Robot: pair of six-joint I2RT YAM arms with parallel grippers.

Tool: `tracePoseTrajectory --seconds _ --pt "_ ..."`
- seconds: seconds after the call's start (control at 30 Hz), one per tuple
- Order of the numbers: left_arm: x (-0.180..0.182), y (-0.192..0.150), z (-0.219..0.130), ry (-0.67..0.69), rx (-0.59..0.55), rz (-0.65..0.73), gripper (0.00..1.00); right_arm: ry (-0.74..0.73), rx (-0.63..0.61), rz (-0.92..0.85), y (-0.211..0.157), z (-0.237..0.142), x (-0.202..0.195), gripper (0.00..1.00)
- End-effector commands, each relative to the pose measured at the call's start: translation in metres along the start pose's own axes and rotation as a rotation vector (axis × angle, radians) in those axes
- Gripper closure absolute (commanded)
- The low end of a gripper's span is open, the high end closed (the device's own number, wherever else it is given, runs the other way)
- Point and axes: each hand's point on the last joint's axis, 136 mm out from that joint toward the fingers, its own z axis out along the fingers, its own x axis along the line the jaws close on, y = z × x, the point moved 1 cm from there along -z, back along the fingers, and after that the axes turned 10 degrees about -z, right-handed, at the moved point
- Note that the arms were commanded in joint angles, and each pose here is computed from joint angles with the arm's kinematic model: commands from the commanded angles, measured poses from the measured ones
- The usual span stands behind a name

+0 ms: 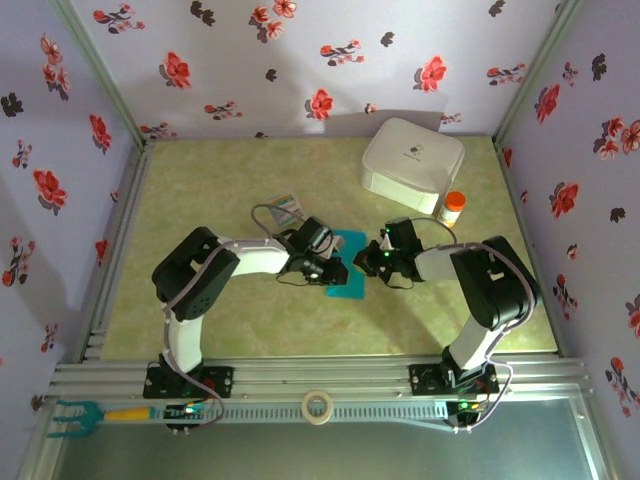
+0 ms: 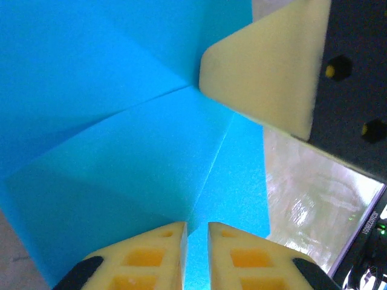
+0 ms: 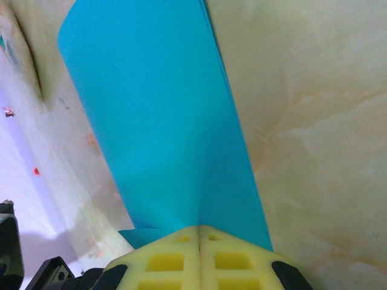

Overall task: Fold a paper plane with a square sheet of paper (pick it up from the middle)
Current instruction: Fold the triangle a second time at the center of the table.

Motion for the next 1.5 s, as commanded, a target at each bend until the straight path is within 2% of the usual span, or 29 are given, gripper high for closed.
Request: tracePoseTrajectory --seconds 0.0,0.23,0.37,0.63,0.8,1.03,1.23,1.47 --pt "0.025 -0.019 -0.008 0.085 0.042 -0.022 0.82 -0.143 0.032 0.075 -0.015 0.004 -0.042 1.0" --pt "0.046 -0.044 -0.018 0.122 0.068 -0.029 0.82 -0.143 0.034 0.074 -0.015 0.004 -0.042 1.0" --pt "0.054 -0.048 -0.026 0.159 0.046 -0.025 0.83 -0.145 0.034 0.071 -0.014 0.003 -0.041 1.0" --pt "0.027 -0.029 -0.043 0.115 -0.041 0.033 0.93 -0.141 0.034 0.068 -0.014 0.003 -0.039 1.0" --pt "0.004 -0.012 -0.053 0.05 -0.109 0.07 0.94 -0.128 0.035 0.059 -0.012 0.003 -0.035 1.0" --pt "-0.008 0.008 -0.032 0.028 -0.069 0.075 0.93 -0.115 0.032 0.056 -0.01 0.003 -0.032 1.0" --pt "0.023 0.003 -0.009 0.118 -0.013 0.022 0.96 -0.076 0.022 0.029 -0.004 0.001 -0.019 1.0" --pt "0.045 -0.014 -0.006 0.143 0.002 -0.041 0.98 -0.025 -0.029 -0.043 0.004 -0.016 0.014 1.0"
